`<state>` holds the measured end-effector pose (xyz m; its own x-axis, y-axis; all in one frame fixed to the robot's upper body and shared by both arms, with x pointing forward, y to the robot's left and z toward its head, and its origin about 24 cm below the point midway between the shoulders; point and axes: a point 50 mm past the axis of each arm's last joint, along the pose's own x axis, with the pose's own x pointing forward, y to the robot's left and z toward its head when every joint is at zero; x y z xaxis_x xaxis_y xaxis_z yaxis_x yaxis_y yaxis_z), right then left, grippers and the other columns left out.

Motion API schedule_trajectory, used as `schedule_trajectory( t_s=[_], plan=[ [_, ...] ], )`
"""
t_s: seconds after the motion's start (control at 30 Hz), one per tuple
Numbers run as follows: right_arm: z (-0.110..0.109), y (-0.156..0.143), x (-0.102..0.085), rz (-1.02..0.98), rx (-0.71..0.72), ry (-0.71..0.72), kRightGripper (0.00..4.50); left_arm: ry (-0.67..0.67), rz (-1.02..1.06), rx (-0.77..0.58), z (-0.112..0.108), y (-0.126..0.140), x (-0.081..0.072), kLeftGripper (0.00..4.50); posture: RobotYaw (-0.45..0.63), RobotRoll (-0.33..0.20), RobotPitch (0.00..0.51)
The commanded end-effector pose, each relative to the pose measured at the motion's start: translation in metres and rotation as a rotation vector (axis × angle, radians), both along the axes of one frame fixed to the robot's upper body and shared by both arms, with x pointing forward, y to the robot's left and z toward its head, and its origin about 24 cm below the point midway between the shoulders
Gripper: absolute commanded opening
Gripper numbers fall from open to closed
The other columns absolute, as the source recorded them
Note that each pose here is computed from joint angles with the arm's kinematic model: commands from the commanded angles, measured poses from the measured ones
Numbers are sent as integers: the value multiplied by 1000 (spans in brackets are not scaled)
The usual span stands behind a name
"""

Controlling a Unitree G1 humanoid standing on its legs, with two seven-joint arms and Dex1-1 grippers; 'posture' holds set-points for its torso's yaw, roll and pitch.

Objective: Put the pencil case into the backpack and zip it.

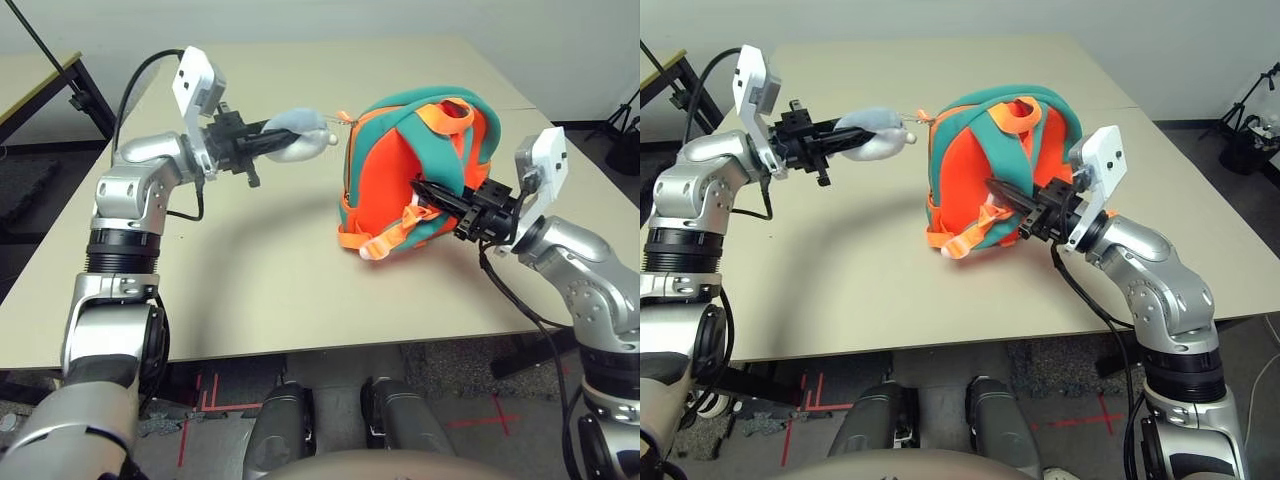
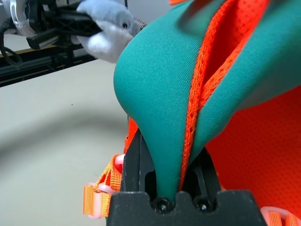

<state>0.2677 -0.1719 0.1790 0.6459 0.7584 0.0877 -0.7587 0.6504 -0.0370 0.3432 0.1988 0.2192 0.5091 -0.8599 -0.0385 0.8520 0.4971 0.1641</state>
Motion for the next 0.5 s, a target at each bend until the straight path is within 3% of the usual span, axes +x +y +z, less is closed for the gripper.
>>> schedule_trajectory(
  t_s=[0.03,0.43,0.5],
  plan=[
    [1,1,1,8,1,-14,173,78,71,10,-22,14,-2,252,58,0,68],
    [1,1,1,1,-1,-15,173,216,46,-23,-64,0,-8,252,47,0,61],
    [1,0,1,-1,-2,-16,173,246,56,19,-77,2,-10,252,46,0,60]
  ],
)
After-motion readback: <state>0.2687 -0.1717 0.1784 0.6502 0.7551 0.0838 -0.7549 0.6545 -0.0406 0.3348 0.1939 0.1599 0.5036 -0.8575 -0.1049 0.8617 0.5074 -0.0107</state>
